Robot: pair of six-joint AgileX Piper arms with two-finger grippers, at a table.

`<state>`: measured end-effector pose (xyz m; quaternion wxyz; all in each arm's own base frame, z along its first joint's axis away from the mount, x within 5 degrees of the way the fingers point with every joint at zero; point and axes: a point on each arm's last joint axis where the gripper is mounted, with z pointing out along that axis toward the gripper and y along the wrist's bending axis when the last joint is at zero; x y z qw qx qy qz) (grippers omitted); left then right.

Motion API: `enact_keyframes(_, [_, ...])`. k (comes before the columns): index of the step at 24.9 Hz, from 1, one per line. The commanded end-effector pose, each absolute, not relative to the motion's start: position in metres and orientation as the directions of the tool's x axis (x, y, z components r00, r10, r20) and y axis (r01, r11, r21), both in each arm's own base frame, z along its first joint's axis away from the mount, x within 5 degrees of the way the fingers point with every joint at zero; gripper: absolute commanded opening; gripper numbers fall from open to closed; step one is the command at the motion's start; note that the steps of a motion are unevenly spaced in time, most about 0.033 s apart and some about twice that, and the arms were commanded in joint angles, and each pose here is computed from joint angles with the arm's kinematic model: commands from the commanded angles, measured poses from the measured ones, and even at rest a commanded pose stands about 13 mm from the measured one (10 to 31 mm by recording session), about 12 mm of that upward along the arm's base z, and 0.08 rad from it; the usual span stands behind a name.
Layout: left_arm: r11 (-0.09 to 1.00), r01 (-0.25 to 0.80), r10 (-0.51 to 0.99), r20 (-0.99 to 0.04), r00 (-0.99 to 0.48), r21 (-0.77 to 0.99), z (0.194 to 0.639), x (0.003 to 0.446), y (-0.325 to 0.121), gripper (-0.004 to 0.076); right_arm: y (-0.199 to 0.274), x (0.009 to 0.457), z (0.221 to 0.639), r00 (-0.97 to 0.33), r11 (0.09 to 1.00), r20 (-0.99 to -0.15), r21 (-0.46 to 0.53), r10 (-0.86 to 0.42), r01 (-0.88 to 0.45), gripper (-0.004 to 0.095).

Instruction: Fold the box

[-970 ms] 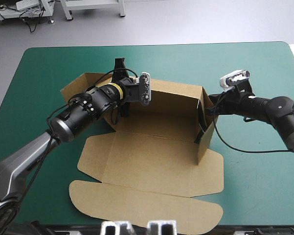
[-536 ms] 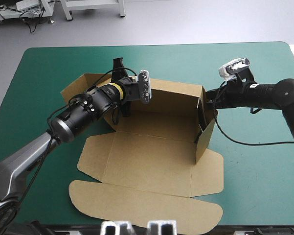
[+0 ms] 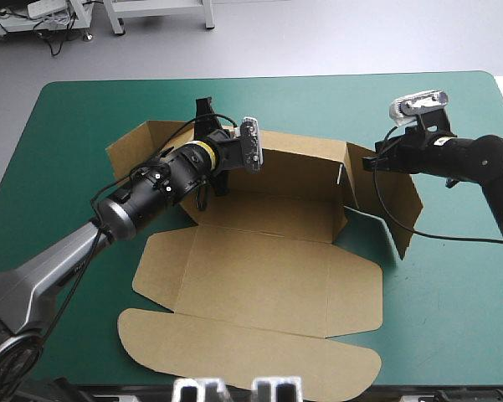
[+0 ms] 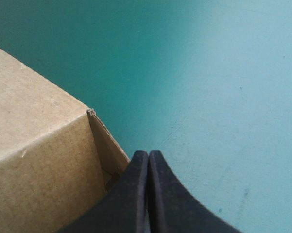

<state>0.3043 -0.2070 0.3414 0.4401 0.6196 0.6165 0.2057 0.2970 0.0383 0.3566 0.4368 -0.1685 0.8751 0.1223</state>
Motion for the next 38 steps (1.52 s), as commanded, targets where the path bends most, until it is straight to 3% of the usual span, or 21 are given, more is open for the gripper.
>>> enact_keyframes(1, [0.224, 0.539, 0.945, -0.317, 0.084, 0.812, 0.358, 0.303, -0.198, -0.0010, 0.037, 0.294, 0.387, -0.457, 0.924, -0.876, 0.034, -0.155, -0.380, -0.0020])
enact_keyframes(6, [0.271, 0.515, 0.950, -0.313, -0.006, 0.814, 0.373, 0.301, -0.193, -0.0010, 0.027, 0.306, 0.434, -0.358, 0.944, -0.929, 0.030, -0.095, -0.329, -0.0020])
enact_keyframes(8, [0.253, 0.525, 0.954, -0.298, 0.001, 0.812, 0.372, 0.296, -0.199, -0.0010, 0.018, 0.324, 0.435, -0.400, 0.947, -0.914, 0.072, -0.063, -0.313, -0.0020])
enact_keyframes(11, [0.353, 0.506, 0.927, -0.368, -0.073, 0.787, 0.372, 0.294, -0.200, -0.0010, 0.013, 0.360, 0.425, -0.476, 0.942, -0.878, 0.128, -0.038, -0.311, -0.0020])
enact_keyframes(16, [0.373, 0.483, 0.922, -0.375, -0.097, 0.792, 0.373, 0.294, -0.198, -0.0010, 0.034, 0.408, 0.423, -0.545, 0.906, -0.837, 0.192, -0.049, -0.377, -0.0020])
enact_keyframes(22, [0.400, 0.470, 0.911, -0.396, -0.113, 0.787, 0.374, 0.295, -0.197, -0.0010, 0.045, 0.444, 0.393, -0.711, 0.904, -0.700, 0.258, -0.069, -0.342, -0.0020])
enact_keyframes(26, [0.413, 0.458, 0.906, -0.405, -0.122, 0.787, 0.375, 0.295, -0.197, -0.0010, 0.051, 0.449, 0.375, -0.757, 0.874, -0.650, 0.328, -0.066, -0.358, -0.0020])
enact_keyframes(30, [0.458, 0.436, 0.885, -0.443, -0.142, 0.775, 0.376, 0.296, -0.196, -0.0010, 0.053, 0.445, 0.369, -0.788, 0.865, -0.606, 0.337, -0.104, -0.373, -0.0020])
enact_keyframes(38, [0.453, 0.431, 0.888, -0.439, -0.139, 0.780, 0.377, 0.296, -0.196, -0.0010, 0.059, 0.437, 0.371, -0.790, 0.820, -0.604, 0.396, -0.106, -0.413, -0.0020])
